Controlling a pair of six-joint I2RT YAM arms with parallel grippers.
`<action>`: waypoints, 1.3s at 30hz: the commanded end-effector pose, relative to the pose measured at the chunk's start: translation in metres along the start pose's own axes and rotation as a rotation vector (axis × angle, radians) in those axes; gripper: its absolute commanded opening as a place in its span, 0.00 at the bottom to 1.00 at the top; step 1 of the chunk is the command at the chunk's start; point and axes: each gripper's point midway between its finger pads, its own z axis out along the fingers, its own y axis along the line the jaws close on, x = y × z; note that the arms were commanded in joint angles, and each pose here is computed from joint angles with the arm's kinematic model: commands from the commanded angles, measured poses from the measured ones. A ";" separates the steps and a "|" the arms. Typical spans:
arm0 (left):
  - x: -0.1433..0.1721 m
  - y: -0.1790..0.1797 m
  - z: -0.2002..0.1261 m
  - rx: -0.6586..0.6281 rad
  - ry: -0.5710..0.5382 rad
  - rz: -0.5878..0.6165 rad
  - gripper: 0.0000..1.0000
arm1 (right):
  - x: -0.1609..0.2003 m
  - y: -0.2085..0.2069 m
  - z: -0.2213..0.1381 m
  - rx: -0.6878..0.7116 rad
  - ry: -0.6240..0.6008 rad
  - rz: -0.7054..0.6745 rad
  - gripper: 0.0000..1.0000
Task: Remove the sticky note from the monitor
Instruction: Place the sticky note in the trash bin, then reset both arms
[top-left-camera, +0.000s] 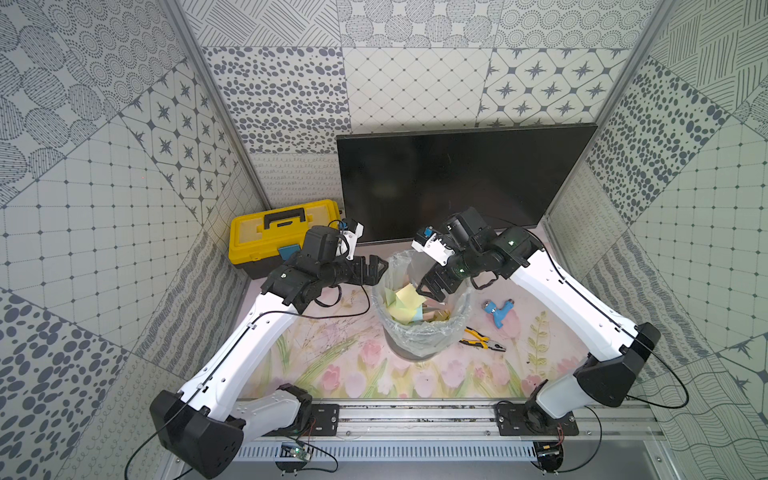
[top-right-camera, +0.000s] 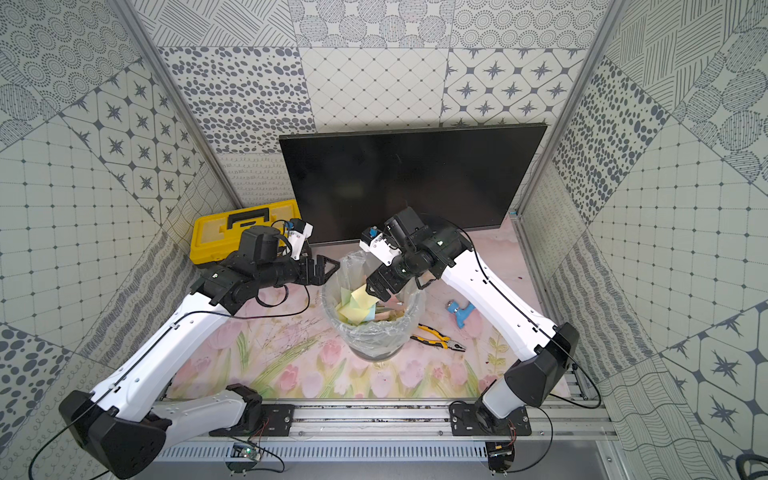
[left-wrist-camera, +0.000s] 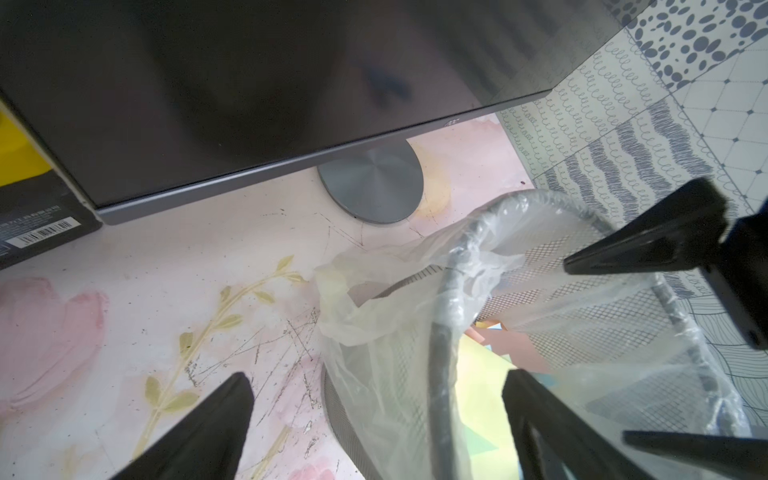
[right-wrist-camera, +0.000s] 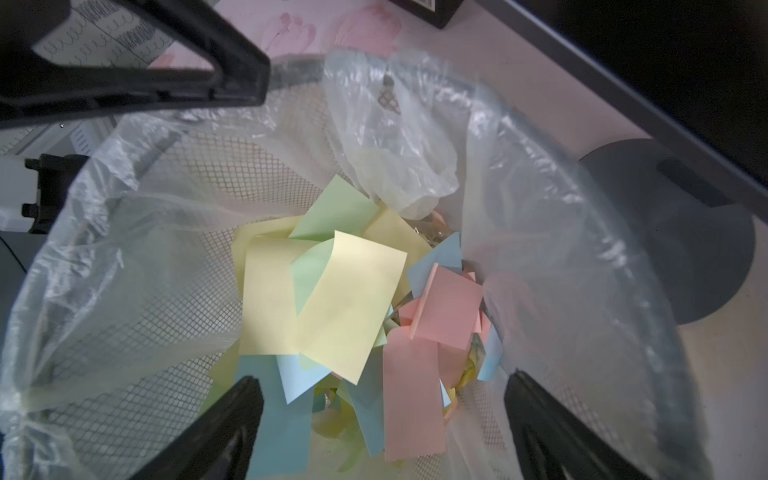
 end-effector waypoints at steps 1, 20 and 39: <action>-0.038 0.021 -0.012 -0.129 -0.212 0.000 0.99 | -0.024 -0.018 -0.036 0.143 -0.131 -0.045 0.97; -0.040 0.140 -0.051 -0.565 -0.556 -0.138 0.99 | 0.038 -0.167 -0.123 0.688 -0.566 0.462 0.97; 0.038 0.229 -0.011 -0.804 -0.414 -0.177 0.99 | 0.192 -0.258 -0.039 0.983 -0.644 0.720 0.97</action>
